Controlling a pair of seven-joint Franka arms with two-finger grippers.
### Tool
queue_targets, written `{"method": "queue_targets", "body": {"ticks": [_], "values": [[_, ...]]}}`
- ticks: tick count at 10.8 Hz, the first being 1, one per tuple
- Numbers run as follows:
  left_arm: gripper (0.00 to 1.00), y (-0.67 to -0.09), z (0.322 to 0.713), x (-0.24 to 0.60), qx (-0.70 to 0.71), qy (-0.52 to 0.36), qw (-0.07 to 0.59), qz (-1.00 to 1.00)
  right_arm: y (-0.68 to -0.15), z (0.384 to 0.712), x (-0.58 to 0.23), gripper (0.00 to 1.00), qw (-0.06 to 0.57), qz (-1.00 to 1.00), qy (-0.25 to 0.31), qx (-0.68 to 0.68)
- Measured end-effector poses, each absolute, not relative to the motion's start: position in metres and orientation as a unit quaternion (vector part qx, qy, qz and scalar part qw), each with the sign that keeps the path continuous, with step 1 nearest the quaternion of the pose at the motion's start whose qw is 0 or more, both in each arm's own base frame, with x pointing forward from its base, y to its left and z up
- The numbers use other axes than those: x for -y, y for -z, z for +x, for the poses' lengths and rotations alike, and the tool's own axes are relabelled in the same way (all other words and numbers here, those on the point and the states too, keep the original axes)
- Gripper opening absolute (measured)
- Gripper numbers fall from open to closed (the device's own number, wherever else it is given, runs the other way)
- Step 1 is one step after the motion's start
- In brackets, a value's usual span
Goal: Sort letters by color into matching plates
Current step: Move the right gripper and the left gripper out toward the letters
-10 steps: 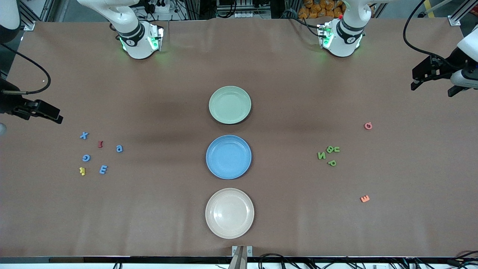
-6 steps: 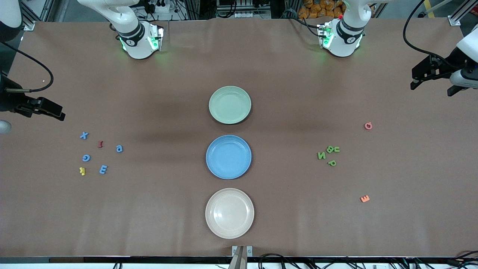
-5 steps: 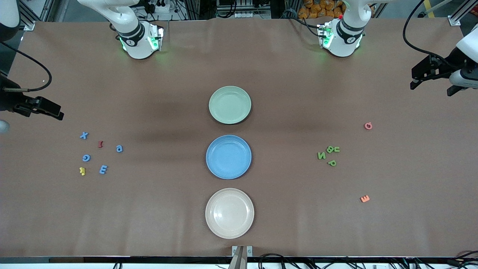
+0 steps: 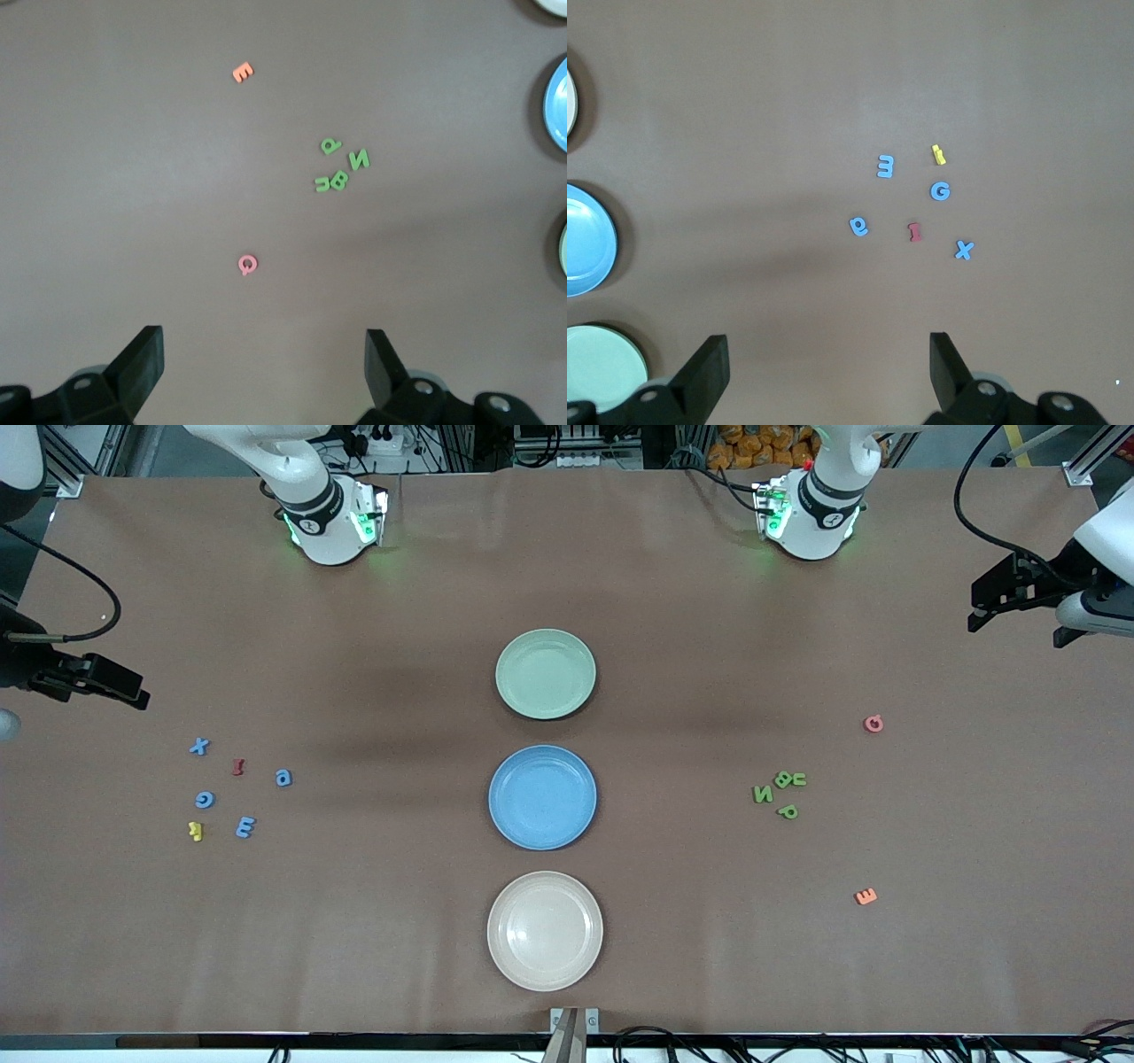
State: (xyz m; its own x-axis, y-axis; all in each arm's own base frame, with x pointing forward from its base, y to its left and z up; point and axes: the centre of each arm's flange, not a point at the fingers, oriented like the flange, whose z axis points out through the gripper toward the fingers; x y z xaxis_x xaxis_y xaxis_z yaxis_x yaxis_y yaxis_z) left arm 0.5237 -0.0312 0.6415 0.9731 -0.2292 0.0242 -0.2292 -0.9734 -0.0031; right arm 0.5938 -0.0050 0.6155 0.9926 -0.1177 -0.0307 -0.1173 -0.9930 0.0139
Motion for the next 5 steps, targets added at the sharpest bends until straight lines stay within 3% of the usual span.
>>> {"method": "queue_targets", "body": {"ticks": [5], "values": [[1.0, -0.556, 0.544, 0.031, -0.105, -0.026, -0.006, -0.994, -0.615, 0.594, 0.005, 1.0, 0.006, 0.998, 0.016, 0.059]]}}
